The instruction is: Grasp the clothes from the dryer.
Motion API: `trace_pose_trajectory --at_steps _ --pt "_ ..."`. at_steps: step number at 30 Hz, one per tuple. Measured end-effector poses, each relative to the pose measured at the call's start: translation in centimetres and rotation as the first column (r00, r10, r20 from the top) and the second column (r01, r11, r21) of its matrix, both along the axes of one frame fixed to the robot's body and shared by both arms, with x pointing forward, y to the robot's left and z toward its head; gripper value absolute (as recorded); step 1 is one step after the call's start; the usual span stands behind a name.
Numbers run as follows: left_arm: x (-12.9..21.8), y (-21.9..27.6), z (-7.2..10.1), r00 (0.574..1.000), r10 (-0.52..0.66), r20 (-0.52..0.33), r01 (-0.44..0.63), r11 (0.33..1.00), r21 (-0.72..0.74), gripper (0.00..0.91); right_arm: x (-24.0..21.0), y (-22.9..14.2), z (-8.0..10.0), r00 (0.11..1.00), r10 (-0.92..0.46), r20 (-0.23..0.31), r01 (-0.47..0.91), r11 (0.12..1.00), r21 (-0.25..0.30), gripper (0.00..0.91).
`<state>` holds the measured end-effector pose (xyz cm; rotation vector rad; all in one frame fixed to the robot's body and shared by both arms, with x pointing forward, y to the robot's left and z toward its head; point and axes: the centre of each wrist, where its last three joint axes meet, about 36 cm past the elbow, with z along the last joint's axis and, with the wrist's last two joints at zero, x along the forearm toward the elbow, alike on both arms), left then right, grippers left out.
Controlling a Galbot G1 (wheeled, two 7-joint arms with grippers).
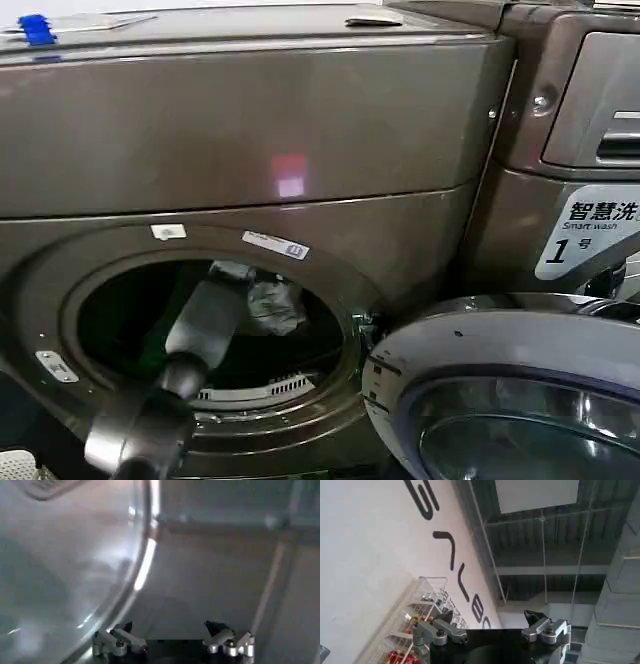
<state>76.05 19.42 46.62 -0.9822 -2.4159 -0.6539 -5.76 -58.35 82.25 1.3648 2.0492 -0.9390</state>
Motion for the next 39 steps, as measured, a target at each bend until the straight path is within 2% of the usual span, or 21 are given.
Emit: trace_pose_trajectory --at_steps 7,14,23,34,35,37,39 --pt "1.1 0.4 1.2 0.981 -0.172 -0.088 0.186 0.962 0.199 0.907 0.0 -0.1 -0.2 1.0 -0.001 0.0 0.001 1.0 0.002 0.907" --pt "2.0 1.5 2.5 0.938 -0.276 -0.209 0.336 0.872 0.356 0.907 -0.1 -0.2 -0.3 1.0 -0.003 0.002 0.003 1.0 0.001 0.907" --pt "2.2 3.4 2.3 0.894 -0.289 -0.342 0.436 0.739 0.513 0.907 -0.4 -0.2 -0.3 1.0 -0.007 0.003 0.007 1.0 0.001 0.907" --pt "1.8 2.7 0.7 0.864 -0.292 -0.41 0.493 0.66 0.567 0.907 -0.8 -0.1 -0.1 1.0 -0.012 -0.001 0.012 1.0 0.0 0.907" --pt "1.7 2.6 0.5 0.861 -0.294 -0.416 0.498 0.653 0.57 0.785 -0.9 -0.1 -0.1 1.0 -0.013 0.0 0.013 1.0 -0.001 0.907" --pt "1.6 2.3 0.2 0.855 -0.295 -0.427 0.509 0.642 0.574 0.421 -1.0 -0.1 -0.1 1.0 -0.015 0.0 0.015 1.0 -0.002 0.907" --pt "1.5 2.1 -0.1 0.849 -0.296 -0.438 0.518 0.632 0.576 0.205 -1.0 -0.1 0.0 1.0 -0.015 0.0 0.015 1.0 -0.002 0.907"
